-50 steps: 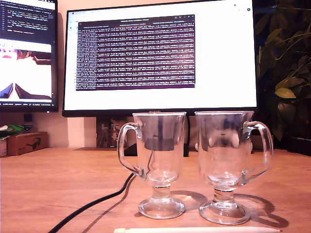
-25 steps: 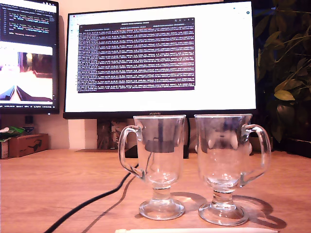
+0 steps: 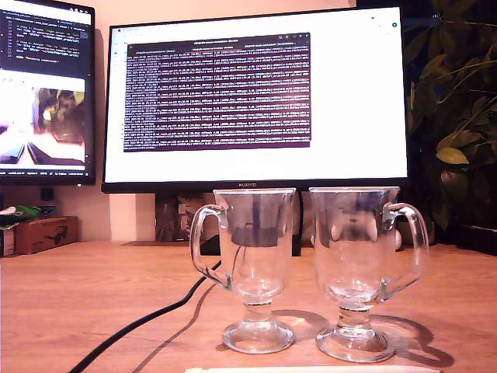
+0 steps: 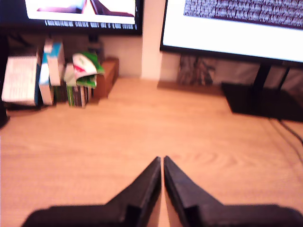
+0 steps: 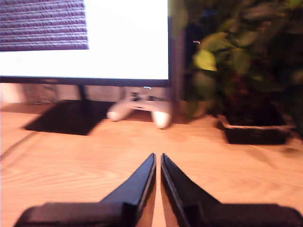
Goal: Pick the small glass cups in front of you with each of your hands, and place them behind the white pen
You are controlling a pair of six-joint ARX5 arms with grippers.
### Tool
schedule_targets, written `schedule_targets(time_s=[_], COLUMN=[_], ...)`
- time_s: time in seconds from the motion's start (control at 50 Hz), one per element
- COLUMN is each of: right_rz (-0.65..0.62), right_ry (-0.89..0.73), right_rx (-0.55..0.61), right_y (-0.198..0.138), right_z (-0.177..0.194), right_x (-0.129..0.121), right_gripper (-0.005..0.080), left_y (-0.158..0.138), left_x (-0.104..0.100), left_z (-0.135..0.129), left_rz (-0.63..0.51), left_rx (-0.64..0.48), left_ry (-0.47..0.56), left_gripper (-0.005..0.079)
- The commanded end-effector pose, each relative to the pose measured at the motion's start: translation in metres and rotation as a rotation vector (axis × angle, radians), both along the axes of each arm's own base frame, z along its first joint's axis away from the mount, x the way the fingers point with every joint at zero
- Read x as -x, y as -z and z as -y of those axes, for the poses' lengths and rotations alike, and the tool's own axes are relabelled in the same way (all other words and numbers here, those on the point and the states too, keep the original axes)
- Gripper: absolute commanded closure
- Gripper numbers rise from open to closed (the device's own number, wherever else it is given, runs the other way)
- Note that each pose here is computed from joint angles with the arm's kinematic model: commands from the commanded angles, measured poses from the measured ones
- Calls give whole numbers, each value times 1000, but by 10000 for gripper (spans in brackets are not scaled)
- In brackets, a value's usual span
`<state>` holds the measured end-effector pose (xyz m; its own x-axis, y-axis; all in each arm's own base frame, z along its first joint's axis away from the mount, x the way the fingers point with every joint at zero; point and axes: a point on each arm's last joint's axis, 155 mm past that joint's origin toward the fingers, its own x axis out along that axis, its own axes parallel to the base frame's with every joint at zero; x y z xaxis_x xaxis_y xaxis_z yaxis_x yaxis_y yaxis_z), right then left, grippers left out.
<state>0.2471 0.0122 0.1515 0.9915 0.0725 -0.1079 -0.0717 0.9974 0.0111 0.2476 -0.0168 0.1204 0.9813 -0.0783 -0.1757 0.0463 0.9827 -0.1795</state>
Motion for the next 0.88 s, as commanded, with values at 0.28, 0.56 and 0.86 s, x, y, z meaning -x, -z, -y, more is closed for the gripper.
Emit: schedule_targets(time_s=[0.28,0.56,0.86], right_rz=[-93,-93,-92], right_ry=[33,34,34], right_rx=[3,4,4], right_y=[31,31,31], right_z=[6,6,6], right_x=[1,1,1], right_gripper=[757,757,757], left_y=[19,18,18], left_x=[1,1,1], left_z=[-2,-2,-2], left_rz=[-43,-42,-41], left_rx=[-30,-22,-22], left_ry=[-5,-4,-4], left_gripper=[763,763,763])
